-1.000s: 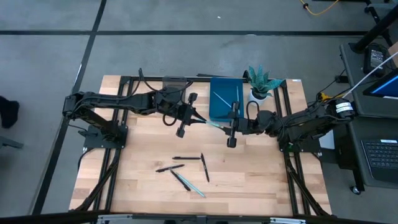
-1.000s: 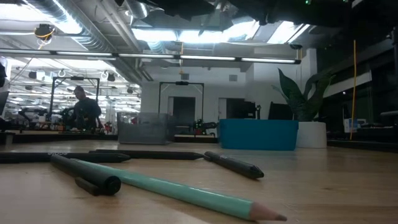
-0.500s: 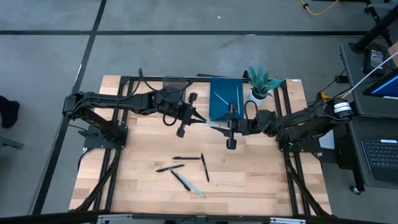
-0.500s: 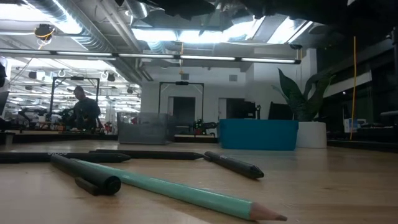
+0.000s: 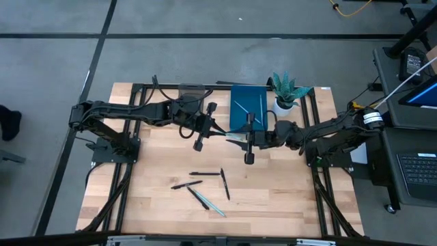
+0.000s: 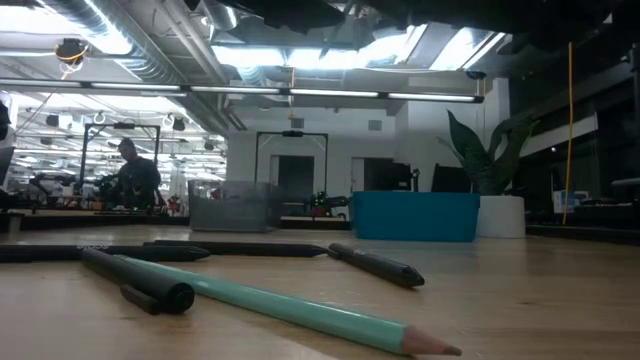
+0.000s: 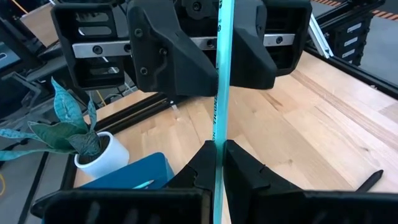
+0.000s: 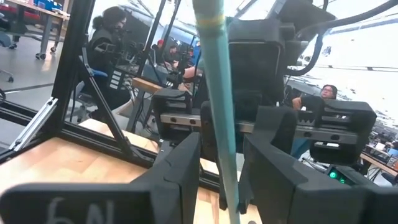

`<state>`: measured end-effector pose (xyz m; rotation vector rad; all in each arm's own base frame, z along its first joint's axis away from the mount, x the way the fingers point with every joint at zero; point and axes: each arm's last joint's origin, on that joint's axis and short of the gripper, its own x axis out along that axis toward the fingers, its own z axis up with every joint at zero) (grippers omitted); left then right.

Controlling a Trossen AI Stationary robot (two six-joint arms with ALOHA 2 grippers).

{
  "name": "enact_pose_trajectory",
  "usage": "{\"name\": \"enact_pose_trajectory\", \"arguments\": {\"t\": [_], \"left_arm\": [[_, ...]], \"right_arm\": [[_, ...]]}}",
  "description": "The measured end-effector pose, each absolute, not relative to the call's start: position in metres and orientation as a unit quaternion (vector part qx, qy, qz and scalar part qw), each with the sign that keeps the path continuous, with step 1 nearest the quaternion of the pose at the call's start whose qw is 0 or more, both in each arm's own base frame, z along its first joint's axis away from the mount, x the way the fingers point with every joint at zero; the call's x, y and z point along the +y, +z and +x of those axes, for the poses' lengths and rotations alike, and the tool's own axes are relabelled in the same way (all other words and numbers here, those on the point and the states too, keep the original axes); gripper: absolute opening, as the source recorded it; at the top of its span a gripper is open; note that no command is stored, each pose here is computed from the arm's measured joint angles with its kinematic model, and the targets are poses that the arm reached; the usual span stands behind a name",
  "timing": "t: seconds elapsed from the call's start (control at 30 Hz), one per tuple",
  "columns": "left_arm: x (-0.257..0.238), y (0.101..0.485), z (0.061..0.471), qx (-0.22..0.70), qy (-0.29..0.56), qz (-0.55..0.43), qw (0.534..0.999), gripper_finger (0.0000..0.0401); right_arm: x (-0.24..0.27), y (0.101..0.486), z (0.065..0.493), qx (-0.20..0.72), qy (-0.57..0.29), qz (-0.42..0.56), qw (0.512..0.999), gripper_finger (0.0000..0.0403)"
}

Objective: Sort pens & pencils
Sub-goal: Put the light blue pencil into the blue bin

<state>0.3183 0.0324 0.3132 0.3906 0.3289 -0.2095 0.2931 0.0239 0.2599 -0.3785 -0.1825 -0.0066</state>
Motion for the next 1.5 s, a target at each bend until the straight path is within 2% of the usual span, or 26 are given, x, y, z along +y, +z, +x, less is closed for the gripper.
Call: {"name": "enact_pose_trajectory", "arguments": {"t": [0.27, 0.57, 1.03, 1.23, 1.5], "left_arm": [[0.032, 0.313, 0.318, 0.165, -0.104, 0.192, 0.962, 0.0014], [0.033, 0.311, 0.318, 0.173, -0.103, 0.189, 0.961, 0.0014], [0.033, 0.311, 0.317, 0.179, -0.1, 0.172, 0.964, 0.0013], [0.027, 0.323, 0.311, 0.15, -0.115, 0.18, 0.965, 0.0013], [0.024, 0.323, 0.302, 0.179, -0.119, 0.181, 0.96, 0.0013]], "right_arm": [[0.024, 0.258, 0.293, -0.082, -0.002, -0.189, 0.978, 0.0117], [0.022, 0.258, 0.293, -0.074, -0.033, -0.191, 0.978, 0.0023], [0.022, 0.256, 0.294, -0.064, -0.045, -0.19, 0.979, 0.0024], [0.02, 0.255, 0.294, -0.056, -0.052, -0.191, 0.979, 0.0024], [0.021, 0.254, 0.294, -0.053, -0.048, -0.19, 0.979, 0.0024]]}}
